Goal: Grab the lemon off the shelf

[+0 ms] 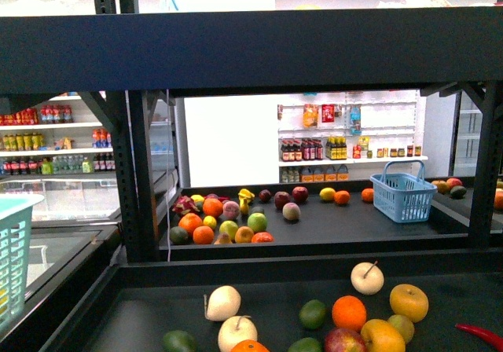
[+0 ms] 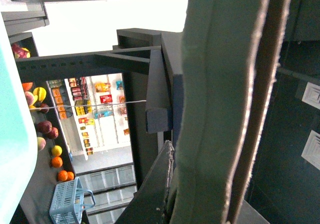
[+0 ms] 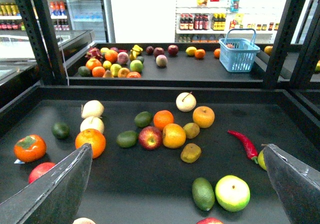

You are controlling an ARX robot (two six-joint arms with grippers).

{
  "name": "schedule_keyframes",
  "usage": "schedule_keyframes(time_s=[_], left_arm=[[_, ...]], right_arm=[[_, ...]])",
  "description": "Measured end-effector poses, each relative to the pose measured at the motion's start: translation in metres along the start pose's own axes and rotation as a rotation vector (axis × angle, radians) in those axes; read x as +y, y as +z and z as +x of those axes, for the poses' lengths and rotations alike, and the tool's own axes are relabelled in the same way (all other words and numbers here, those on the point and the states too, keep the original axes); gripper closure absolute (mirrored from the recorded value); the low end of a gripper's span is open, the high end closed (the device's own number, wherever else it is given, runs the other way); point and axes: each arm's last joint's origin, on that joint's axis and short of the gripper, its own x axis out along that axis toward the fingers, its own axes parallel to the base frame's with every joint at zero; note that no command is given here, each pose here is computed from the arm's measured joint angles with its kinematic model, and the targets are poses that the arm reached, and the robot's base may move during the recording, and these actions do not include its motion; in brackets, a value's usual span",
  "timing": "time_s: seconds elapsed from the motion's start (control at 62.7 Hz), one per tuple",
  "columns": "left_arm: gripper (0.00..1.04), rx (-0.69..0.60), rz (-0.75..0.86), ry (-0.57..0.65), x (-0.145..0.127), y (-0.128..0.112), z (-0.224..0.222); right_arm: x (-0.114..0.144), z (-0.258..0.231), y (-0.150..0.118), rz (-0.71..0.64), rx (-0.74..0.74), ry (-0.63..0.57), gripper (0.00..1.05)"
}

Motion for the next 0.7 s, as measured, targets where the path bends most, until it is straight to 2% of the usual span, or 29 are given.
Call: schedule_keyframes(time_s=[0.303,0.462,0.701], left_arm=[[0.97,-0.034,-0.027,0.007,0.013,0.026,-0.008],[0.97,-0.06,-0.011,-0.019,0.01,0.04,-0.016],[0.97,-0.065,-0.058,0.028,0.029,0.039,-0.028]], right_arm=[[0.0,0.0,0.0,0.0,0.0,0.0,0.02],[0.0,0.0,0.0,0.0,0.0,0.0,0.02],[0.0,0.0,0.0,0.0,0.0,0.0,0.02]])
